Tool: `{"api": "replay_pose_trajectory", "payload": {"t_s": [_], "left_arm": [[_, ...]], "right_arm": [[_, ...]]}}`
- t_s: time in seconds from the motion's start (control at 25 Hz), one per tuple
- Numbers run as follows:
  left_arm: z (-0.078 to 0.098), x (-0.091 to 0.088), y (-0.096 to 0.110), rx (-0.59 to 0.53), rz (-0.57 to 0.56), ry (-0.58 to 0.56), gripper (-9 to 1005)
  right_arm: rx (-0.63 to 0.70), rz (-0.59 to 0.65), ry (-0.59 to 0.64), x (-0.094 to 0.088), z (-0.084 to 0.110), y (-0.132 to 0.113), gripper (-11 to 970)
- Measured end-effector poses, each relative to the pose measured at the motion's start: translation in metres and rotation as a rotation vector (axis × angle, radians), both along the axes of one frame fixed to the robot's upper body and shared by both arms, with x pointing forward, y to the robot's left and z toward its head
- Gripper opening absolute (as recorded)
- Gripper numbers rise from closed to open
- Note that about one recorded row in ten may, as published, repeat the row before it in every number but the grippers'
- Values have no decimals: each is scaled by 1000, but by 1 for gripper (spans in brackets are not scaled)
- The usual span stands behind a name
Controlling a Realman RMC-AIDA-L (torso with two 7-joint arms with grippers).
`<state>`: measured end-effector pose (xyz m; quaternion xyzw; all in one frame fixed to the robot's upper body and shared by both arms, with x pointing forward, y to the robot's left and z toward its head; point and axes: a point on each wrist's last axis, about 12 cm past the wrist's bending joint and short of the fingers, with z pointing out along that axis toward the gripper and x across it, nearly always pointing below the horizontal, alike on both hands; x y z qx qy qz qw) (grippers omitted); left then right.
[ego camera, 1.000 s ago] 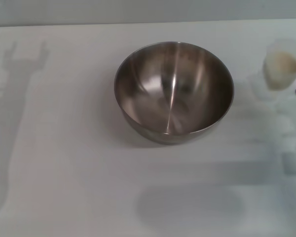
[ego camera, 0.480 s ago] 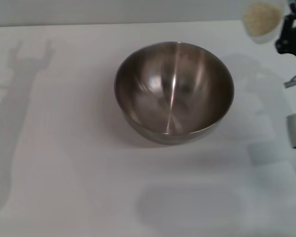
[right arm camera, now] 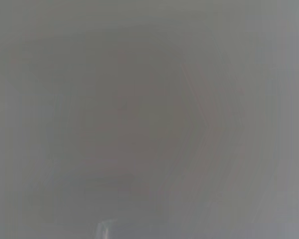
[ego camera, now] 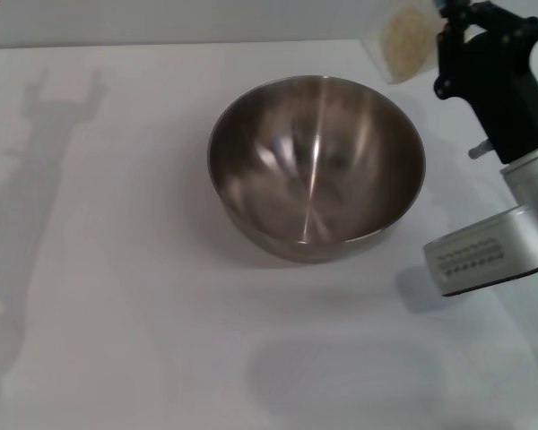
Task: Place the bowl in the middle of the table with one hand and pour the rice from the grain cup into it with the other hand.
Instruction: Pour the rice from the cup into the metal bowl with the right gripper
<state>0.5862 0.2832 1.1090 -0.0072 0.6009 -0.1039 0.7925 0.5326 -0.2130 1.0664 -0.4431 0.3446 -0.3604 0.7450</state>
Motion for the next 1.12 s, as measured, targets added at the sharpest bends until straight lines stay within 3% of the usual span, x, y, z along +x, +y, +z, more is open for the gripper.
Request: {"api": "replay_pose_trajectory", "payload": {"t_s": [0.4,1.12], "left_arm": [[0,0,-1,2,0,1,832],[0,0,-4,-2,-13,-1,832]], "right_arm": [[-313,37,-93,10,-2,8,8],[-592,151,-198,24,1,2,9]]}}
